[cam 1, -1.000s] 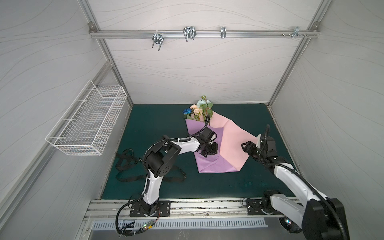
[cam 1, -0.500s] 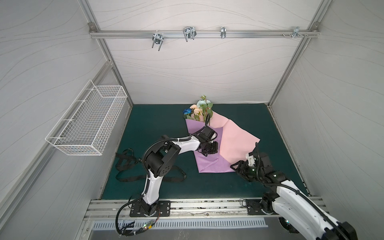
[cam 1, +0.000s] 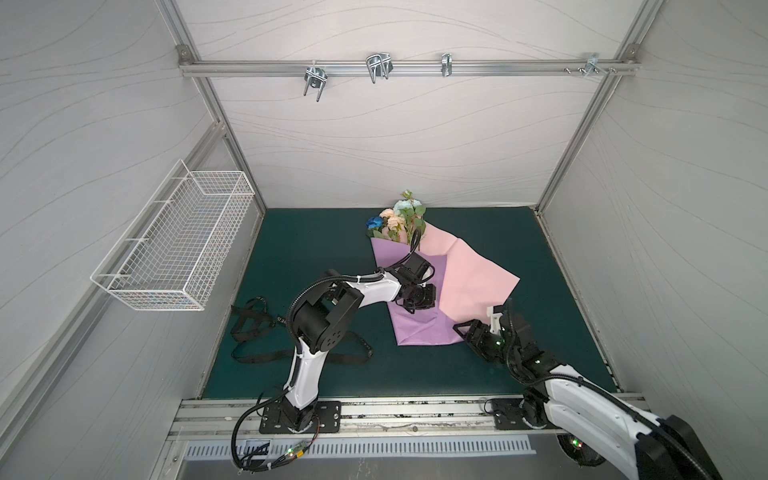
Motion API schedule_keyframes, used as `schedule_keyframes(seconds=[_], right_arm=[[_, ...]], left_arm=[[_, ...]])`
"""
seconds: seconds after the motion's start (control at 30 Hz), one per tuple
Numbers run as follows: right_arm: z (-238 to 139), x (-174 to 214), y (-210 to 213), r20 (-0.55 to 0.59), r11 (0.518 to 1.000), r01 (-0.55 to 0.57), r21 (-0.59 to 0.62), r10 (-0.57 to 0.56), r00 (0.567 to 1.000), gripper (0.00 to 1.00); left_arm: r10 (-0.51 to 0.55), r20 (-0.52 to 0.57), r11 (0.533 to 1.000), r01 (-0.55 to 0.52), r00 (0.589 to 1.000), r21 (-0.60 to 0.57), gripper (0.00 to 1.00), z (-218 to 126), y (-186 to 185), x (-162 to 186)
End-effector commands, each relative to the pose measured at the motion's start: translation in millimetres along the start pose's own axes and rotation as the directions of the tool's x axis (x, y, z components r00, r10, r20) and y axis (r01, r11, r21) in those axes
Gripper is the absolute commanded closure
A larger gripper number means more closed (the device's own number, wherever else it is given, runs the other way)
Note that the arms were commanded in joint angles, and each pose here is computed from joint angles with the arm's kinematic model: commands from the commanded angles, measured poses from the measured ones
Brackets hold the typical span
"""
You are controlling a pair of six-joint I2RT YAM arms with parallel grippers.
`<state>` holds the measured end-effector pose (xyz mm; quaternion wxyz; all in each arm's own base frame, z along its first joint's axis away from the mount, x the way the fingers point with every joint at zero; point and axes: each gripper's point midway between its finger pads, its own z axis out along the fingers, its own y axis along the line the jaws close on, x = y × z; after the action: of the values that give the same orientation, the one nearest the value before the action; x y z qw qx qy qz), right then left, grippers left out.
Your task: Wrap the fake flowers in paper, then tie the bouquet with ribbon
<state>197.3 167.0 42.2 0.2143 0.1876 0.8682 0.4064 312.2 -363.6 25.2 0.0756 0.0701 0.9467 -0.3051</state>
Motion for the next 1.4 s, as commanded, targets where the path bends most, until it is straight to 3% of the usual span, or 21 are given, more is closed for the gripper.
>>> schedule_keyframes(seconds=[0.0, 0.27, 0.6, 0.93, 1.1, 1.37], right_arm=[[4, -26, -24, 0.161, 0.995, 0.027, 0.094, -0.042, 0.986, 0.16], [10, -55, 5, 0.234, 0.979, 0.192, 0.074, -0.204, 0.951, 0.13], [4, -102, -3, 0.252, 0.965, 0.231, 0.126, -0.256, 0.933, 0.17], [34, -135, 3, 0.218, 0.974, 0.222, 0.034, -0.224, 0.95, 0.36], [33, -144, 11, 0.213, 0.97, 0.239, 0.044, -0.243, 0.946, 0.45], [15, -152, 40, 0.202, 0.933, 0.354, 0.066, -0.36, 0.911, 0.79]], left_arm=[[0.009, 0.013, 1.0, -0.009, 1.0, 0.021, 0.94, 3, -6, -10], [0.011, 0.001, 0.999, -0.012, 1.0, 0.034, 0.94, 5, -8, -9], [0.019, -0.002, 0.999, -0.019, 1.0, 0.03, 0.94, 3, -7, -8], [0.027, -0.003, 0.999, -0.027, 1.0, 0.024, 0.94, 1, -6, -9], [0.026, 0.001, 0.999, -0.026, 1.0, 0.024, 0.94, 1, -6, -9], [0.011, 0.048, 1.0, -0.012, 0.999, 0.015, 0.89, -7, -6, -15]])
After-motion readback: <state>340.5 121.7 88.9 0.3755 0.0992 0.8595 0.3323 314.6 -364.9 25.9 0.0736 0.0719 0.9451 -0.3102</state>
